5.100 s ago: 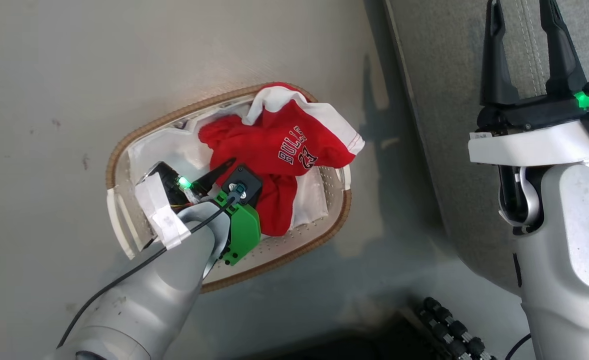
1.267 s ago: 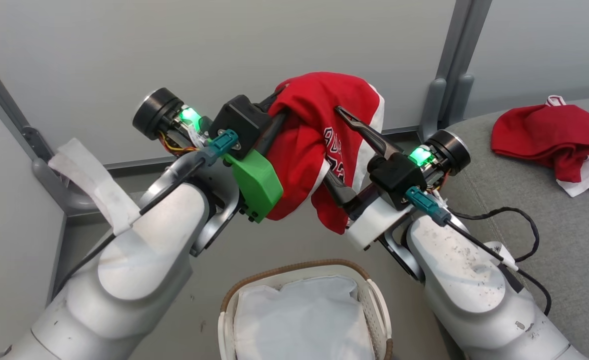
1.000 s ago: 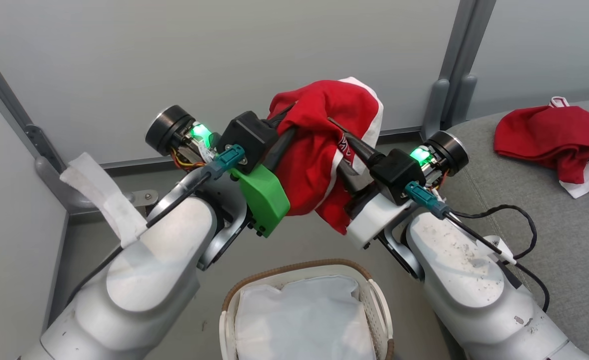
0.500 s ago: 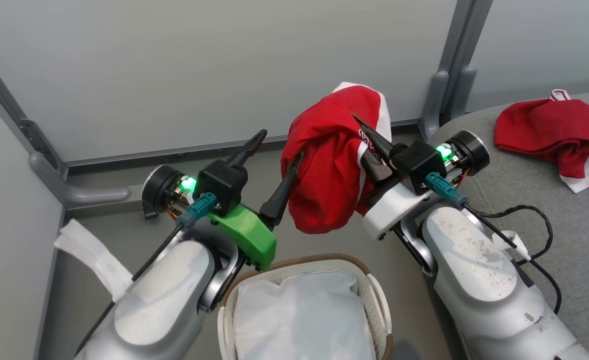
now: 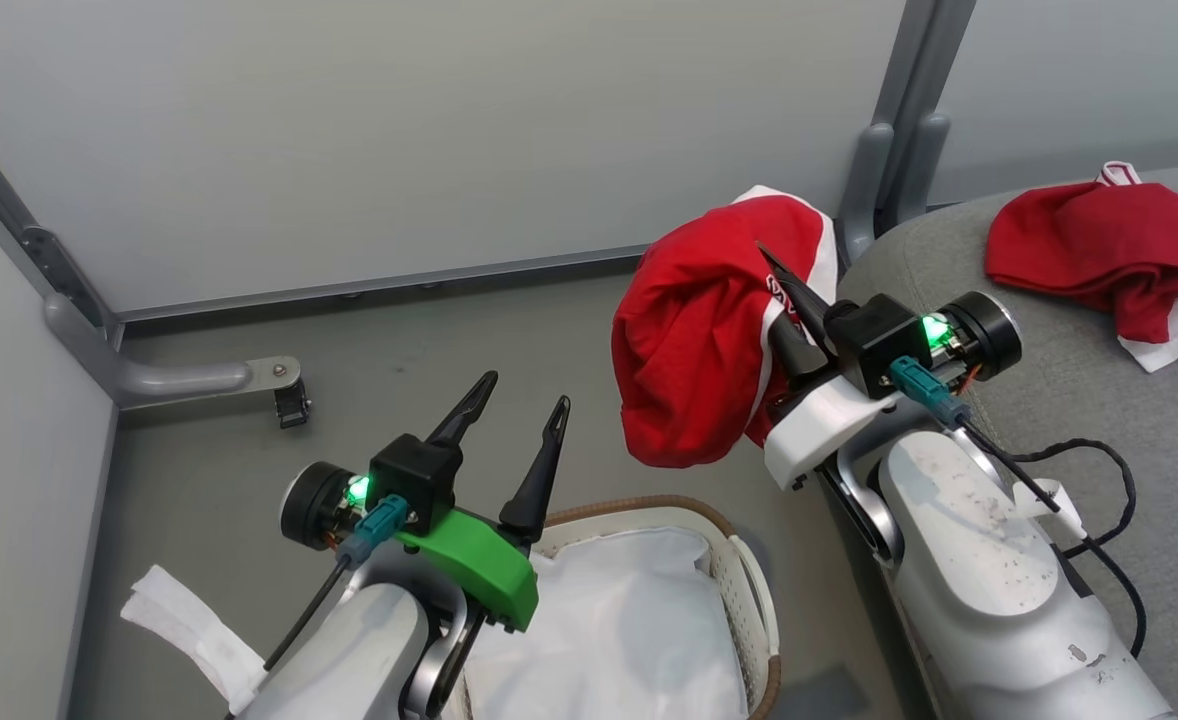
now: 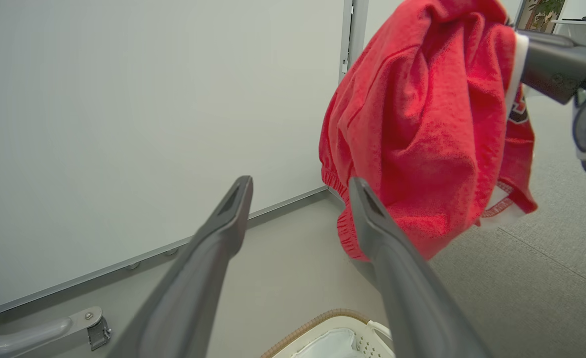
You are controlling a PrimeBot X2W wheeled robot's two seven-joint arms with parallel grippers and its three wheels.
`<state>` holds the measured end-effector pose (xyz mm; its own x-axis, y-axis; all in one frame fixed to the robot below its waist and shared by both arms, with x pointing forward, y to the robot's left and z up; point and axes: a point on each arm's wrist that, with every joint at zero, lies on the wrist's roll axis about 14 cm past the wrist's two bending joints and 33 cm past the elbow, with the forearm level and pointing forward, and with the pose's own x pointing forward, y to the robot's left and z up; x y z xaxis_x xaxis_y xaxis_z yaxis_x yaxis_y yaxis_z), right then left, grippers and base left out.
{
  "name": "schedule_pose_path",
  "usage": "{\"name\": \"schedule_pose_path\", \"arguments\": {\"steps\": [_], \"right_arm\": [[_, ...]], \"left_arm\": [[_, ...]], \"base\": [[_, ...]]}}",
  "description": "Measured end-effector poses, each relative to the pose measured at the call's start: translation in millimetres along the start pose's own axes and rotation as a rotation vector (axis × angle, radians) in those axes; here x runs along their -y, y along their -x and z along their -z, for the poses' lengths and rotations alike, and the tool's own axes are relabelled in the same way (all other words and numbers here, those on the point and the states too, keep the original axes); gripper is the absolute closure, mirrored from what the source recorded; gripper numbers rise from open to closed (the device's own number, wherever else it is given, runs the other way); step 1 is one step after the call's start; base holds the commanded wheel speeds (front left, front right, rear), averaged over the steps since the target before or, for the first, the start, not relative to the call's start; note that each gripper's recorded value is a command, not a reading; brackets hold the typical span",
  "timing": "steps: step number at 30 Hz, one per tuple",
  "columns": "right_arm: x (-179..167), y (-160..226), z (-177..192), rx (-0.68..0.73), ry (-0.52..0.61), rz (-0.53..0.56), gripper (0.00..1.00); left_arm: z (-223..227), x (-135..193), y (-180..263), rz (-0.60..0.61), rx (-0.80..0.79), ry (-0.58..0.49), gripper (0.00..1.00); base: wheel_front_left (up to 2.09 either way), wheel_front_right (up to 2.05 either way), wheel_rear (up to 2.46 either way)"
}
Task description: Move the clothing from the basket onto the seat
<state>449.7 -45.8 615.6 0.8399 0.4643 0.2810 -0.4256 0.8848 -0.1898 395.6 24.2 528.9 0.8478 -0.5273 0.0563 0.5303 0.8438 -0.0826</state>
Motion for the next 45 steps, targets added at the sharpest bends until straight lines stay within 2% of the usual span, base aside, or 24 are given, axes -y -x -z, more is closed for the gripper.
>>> {"name": "schedule_pose_path", "arguments": {"steps": [5, 12, 21, 30, 38, 42, 45], "right_arm": [[18.9, 6.0, 7.3, -0.02, 0.007, 0.053, 1.0], [66.7, 30.3, 17.8, -0.064, 0.047, 0.189, 1.0], [144.7, 95.6, 30.1, -0.149, 0.115, 0.438, 1.0], [191.6, 167.2, 44.1, -0.25, 0.142, 0.639, 1.0], [207.6, 195.3, 64.3, -0.332, 0.147, 0.714, 1.0], [212.9, 198.7, 73.3, -0.357, 0.145, 0.732, 1.0], [222.8, 185.9, 70.0, -0.347, 0.185, 0.726, 1.0]], "left_arm": [[10.5, 6.3, -3.3, 0.012, -0.016, 0.021, 0.0], [21.0, 27.4, -20.5, 0.085, -0.029, 0.036, 0.0], [29.9, 82.1, -57.6, 0.278, -0.035, 0.052, 0.0], [55.4, 134.8, -78.6, 0.463, -0.083, 0.08, 0.0], [80.9, 153.8, -87.1, 0.539, -0.129, 0.127, 0.0], [91.0, 150.4, -87.3, 0.534, -0.15, 0.141, 0.0], [96.0, 140.1, -87.0, 0.51, -0.161, 0.136, 0.0]], "base": [[0.0, 0.0, 0.0], [0.0, 0.0, 0.0], [0.0, 0.0, 0.0], [0.0, 0.0, 0.0], [0.0, 0.0, 0.0], [0.0, 0.0, 0.0], [0.0, 0.0, 0.0]]}}
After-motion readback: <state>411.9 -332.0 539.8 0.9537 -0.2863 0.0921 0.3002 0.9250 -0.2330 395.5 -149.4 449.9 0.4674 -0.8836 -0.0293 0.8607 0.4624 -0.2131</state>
